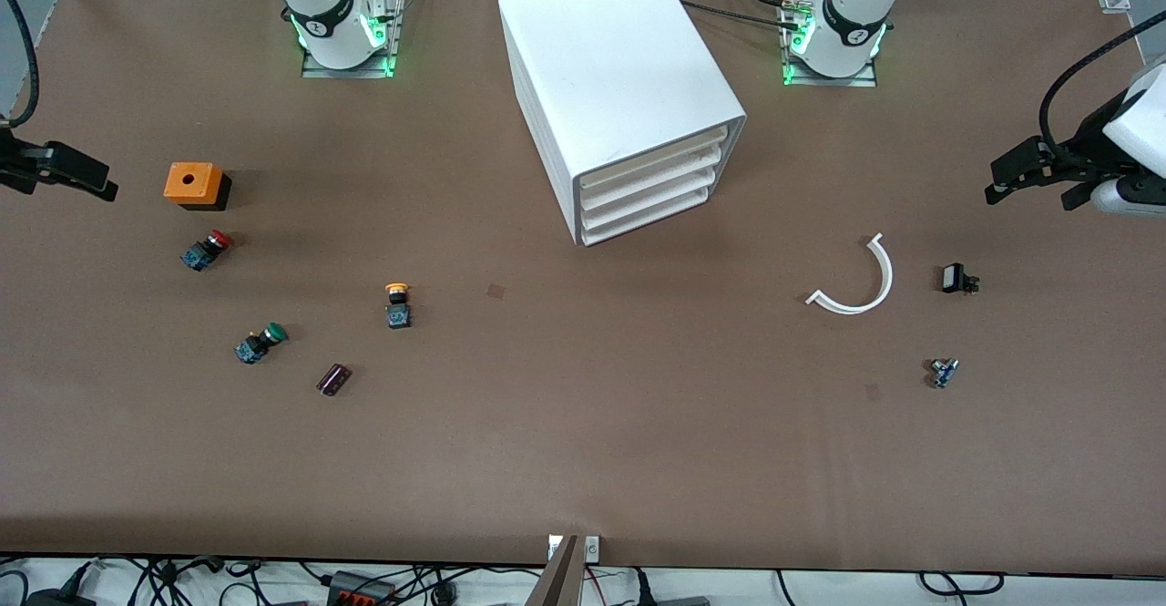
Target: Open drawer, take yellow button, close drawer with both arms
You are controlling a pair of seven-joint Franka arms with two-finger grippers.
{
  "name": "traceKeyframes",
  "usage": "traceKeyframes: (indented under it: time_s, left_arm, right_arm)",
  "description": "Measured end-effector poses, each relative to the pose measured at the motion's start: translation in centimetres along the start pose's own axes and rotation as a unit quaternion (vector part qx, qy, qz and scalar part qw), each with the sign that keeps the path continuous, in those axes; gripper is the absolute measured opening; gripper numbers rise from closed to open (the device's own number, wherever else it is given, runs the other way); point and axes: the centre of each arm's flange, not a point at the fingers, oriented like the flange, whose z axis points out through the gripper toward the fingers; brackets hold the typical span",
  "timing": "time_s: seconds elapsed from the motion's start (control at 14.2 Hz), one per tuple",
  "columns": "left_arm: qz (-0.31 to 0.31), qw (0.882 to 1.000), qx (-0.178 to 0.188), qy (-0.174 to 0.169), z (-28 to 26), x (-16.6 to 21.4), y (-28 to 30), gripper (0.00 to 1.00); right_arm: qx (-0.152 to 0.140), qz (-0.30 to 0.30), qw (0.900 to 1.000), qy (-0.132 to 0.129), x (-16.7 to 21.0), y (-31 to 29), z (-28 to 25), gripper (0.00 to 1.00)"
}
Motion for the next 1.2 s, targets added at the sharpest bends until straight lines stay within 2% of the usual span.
traceKeyframes:
  time_s: [1.2]
  left_arm:
    - [0.025, 1.000, 0.000, -0.001, -0.9, 0.4, 1.4, 1.00]
  right_arm:
    - [0.000, -0.004, 1.000, -0.005, -0.9, -0.2, 0.1, 1.00]
